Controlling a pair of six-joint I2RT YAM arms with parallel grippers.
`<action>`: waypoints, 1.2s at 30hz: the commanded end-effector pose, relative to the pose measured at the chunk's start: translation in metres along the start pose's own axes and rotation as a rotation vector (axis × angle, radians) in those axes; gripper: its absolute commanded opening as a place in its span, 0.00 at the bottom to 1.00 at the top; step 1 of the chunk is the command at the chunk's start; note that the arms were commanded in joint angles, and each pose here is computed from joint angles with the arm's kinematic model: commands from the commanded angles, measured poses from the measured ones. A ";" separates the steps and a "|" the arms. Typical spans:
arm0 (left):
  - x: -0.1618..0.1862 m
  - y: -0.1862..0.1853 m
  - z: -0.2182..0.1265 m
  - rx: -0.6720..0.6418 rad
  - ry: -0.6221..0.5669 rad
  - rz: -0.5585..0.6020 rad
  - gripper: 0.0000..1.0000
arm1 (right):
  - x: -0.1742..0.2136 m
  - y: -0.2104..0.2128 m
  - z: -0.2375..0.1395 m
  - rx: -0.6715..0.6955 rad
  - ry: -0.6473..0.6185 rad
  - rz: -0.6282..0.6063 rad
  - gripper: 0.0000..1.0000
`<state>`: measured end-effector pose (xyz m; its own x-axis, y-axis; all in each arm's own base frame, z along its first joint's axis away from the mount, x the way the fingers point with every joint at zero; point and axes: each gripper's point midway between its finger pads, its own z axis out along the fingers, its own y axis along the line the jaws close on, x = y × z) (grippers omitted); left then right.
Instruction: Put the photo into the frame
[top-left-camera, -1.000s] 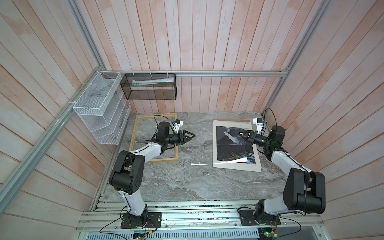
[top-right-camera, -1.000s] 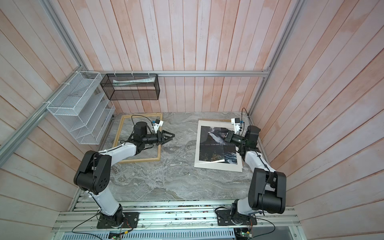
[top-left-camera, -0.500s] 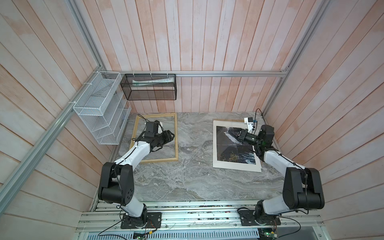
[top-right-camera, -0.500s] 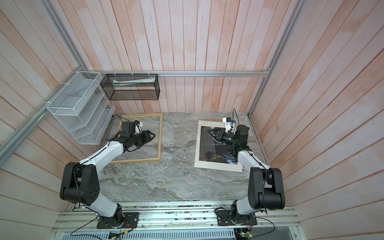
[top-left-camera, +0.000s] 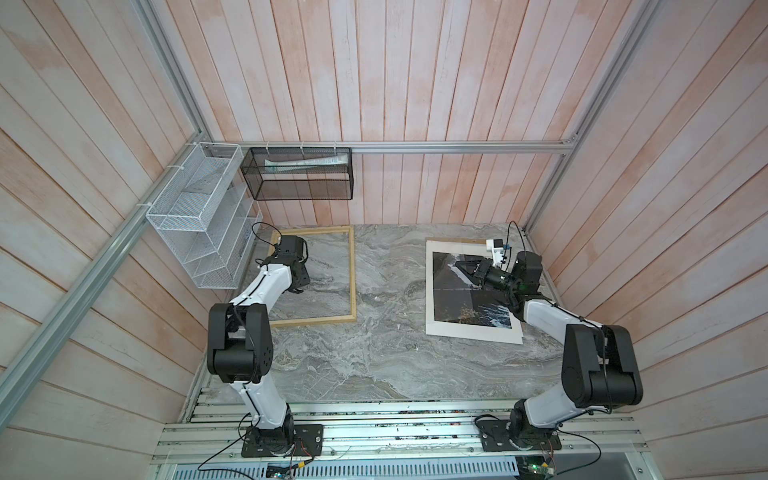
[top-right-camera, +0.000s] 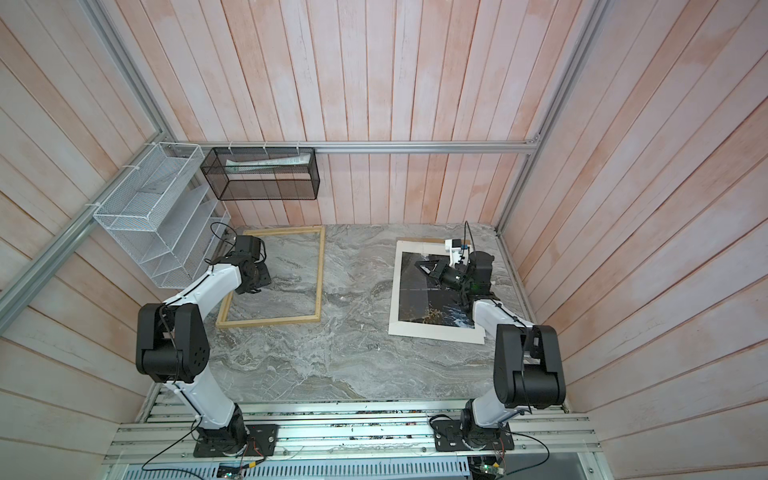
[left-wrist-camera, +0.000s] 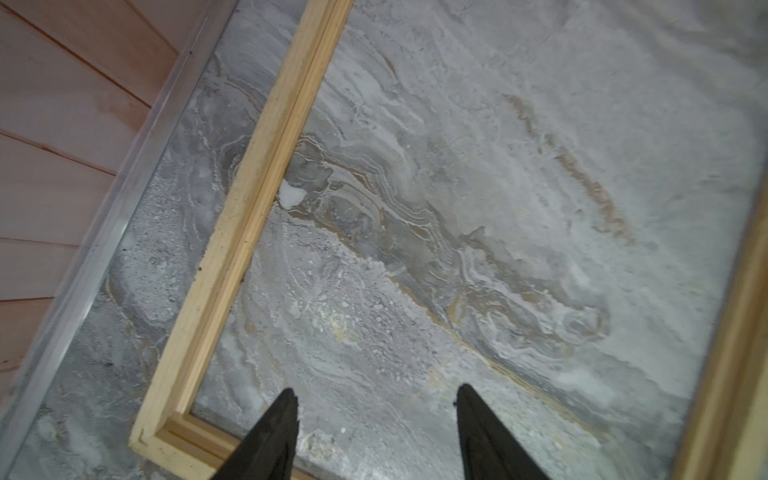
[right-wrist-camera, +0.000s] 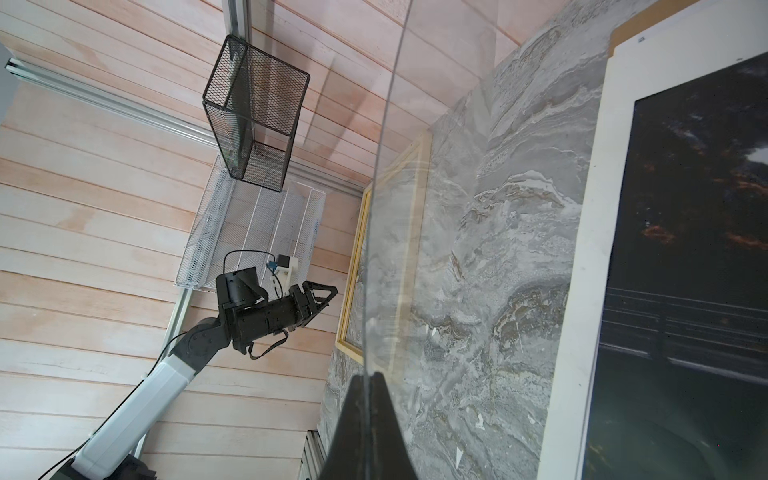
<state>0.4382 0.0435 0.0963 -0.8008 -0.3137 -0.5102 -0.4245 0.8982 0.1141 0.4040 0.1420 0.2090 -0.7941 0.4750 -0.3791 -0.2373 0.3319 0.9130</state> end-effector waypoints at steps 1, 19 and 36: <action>0.000 0.034 0.013 -0.182 0.037 0.081 0.62 | 0.005 -0.001 0.002 -0.012 0.018 -0.025 0.00; -0.030 0.063 0.061 -0.195 0.016 0.122 0.65 | 0.015 -0.010 -0.010 0.007 0.038 -0.043 0.00; -0.007 0.071 0.093 -0.179 0.127 0.107 0.64 | 0.014 -0.009 -0.028 0.022 0.009 -0.059 0.00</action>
<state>0.4536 0.1349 0.0355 -0.8798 -0.2584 -0.3989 -0.3951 0.8641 0.3117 0.3868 0.1214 0.1894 -0.7899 0.4711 -0.3926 -0.2195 0.3807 0.8983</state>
